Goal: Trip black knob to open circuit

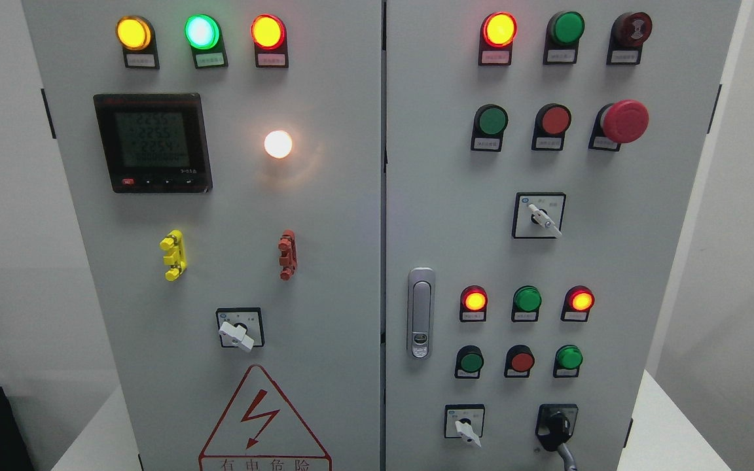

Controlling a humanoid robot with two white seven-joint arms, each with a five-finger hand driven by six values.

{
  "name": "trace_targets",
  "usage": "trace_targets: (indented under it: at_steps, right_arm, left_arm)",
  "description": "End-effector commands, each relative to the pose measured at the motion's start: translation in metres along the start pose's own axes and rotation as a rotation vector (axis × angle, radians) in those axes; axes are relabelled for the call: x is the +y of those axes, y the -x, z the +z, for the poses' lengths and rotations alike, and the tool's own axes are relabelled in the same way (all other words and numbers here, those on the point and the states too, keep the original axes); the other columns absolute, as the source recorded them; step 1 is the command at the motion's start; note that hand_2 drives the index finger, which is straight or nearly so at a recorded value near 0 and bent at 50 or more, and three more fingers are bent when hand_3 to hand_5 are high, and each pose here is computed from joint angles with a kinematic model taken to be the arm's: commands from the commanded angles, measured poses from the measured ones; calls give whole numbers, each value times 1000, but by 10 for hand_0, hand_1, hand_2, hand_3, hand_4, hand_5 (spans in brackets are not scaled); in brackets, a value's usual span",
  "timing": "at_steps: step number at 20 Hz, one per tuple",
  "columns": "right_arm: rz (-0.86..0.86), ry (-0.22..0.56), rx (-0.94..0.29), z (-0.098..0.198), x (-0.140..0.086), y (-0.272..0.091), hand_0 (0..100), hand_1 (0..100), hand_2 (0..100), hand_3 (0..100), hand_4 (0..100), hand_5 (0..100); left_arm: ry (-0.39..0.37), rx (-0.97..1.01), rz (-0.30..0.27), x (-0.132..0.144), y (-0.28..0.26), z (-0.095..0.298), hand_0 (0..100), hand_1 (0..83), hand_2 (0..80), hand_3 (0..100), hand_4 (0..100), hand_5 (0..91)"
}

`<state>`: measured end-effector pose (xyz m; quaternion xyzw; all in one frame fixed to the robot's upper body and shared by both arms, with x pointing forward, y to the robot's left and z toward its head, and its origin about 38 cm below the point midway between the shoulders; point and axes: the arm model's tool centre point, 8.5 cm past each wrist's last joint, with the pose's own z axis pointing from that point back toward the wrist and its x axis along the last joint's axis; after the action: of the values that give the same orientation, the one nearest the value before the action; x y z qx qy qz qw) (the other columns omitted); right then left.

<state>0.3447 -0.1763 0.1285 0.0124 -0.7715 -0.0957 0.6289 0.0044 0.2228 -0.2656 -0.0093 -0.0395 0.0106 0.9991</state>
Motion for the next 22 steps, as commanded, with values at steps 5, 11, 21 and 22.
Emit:
trace_targets:
  at_steps: [5, 11, 21, 22]
  right_arm:
    - [-30, -73, -75, -4, 20, -22, 0, 57, 46, 1000, 1000, 965]
    - [-31, -74, -81, -5, 21, -24, 0, 58, 46, 1000, 1000, 965]
    - [-32, -76, -85, -6, 22, -25, 0, 59, 46, 1000, 1000, 965]
    - [-31, -76, -85, -6, 22, -25, 0, 59, 46, 1000, 1000, 965]
  left_arm:
    - [1, -6, 3, -1, -3, 0, 120, 389, 0, 0, 0, 0]
    - [1, -5, 4, -1, -2, 0, 120, 389, 0, 0, 0, 0]
    - [1, -5, 4, -1, -2, 0, 120, 389, 0, 0, 0, 0]
    - [0, -5, 3, 0, -2, 0, 120, 389, 0, 0, 0, 0]
